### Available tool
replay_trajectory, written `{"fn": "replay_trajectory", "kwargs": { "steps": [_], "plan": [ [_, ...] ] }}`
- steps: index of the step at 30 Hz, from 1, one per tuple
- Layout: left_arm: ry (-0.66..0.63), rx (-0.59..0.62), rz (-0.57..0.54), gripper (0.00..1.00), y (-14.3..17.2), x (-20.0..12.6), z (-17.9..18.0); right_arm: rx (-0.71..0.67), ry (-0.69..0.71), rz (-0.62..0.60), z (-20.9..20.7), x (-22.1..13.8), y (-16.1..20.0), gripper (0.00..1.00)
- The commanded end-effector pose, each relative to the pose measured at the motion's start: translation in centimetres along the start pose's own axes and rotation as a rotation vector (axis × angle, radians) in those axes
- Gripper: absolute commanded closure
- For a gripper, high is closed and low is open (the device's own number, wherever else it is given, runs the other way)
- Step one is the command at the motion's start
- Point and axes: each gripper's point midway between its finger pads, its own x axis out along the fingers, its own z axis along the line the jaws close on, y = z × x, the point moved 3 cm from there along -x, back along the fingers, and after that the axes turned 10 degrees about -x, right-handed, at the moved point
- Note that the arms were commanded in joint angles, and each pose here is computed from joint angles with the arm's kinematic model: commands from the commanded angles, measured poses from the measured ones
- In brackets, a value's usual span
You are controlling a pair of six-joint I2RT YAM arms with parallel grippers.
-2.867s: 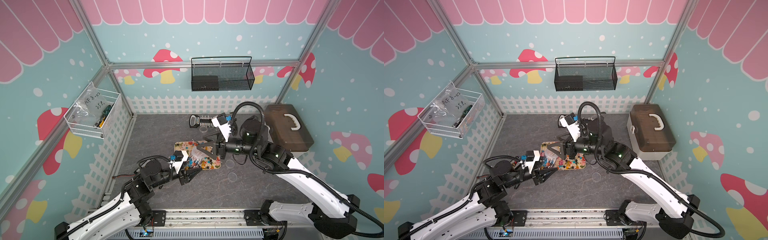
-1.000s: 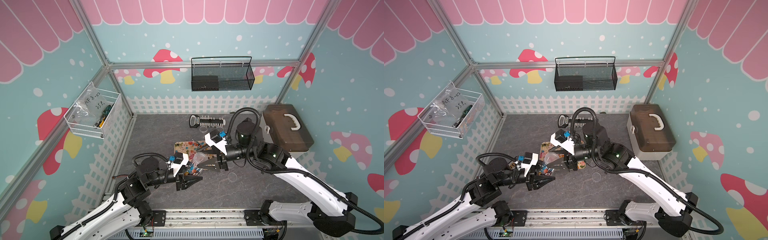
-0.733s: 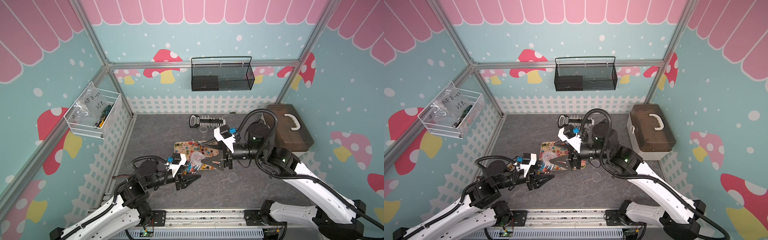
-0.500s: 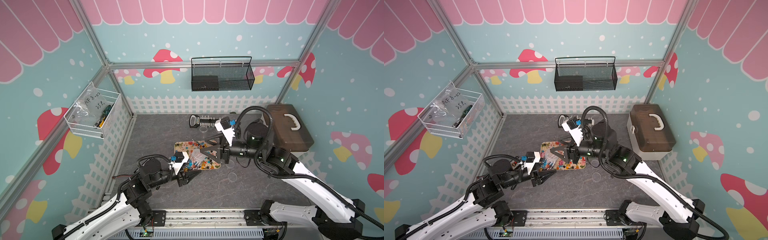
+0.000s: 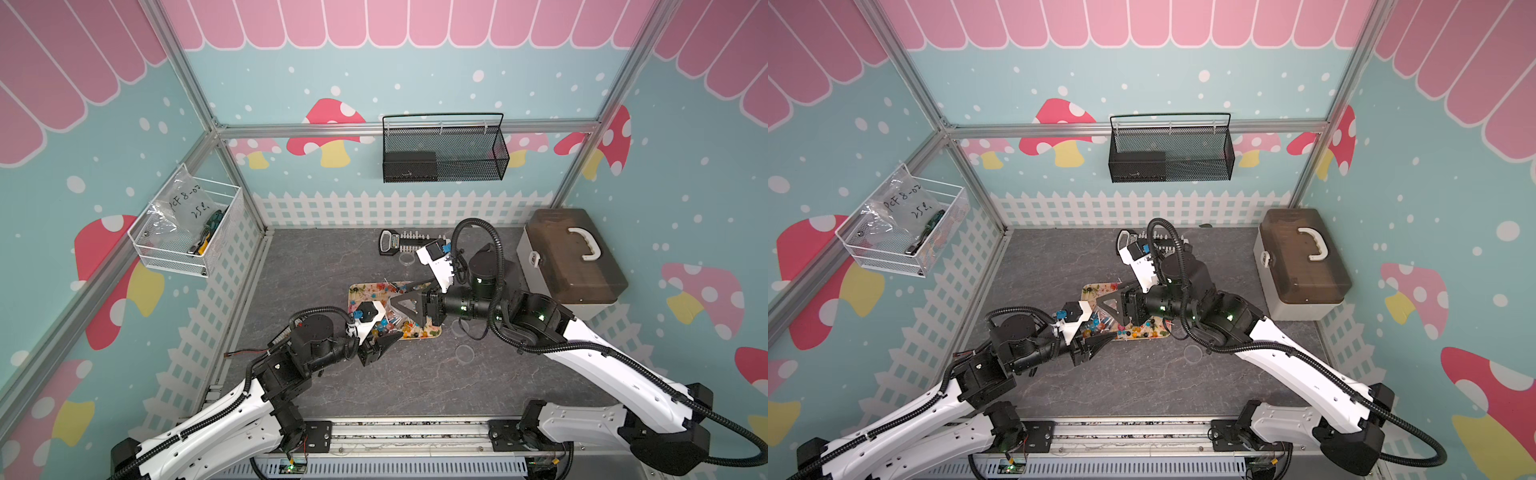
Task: Pour the candies out of the jar
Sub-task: Unscrew the lid from the jar.
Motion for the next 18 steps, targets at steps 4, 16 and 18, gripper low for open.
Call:
{"fn": "replay_trajectory", "kwargs": {
  "steps": [4,16,18],
  "plan": [
    [-0.007,0.038,-0.042,0.56,-0.71,-0.22,-0.01,0.041,0.008,0.034,-0.36,0.93,1.20,0.29],
    [0.006,0.023,-0.047,0.56,-0.71,-0.54,-0.25,0.034,-0.032,0.039,0.04,1.54,1.51,0.51],
    [0.017,0.016,-0.055,0.56,-0.93,-0.78,-0.46,0.016,-0.028,0.033,0.05,1.34,1.31,0.57]
  ]
}}
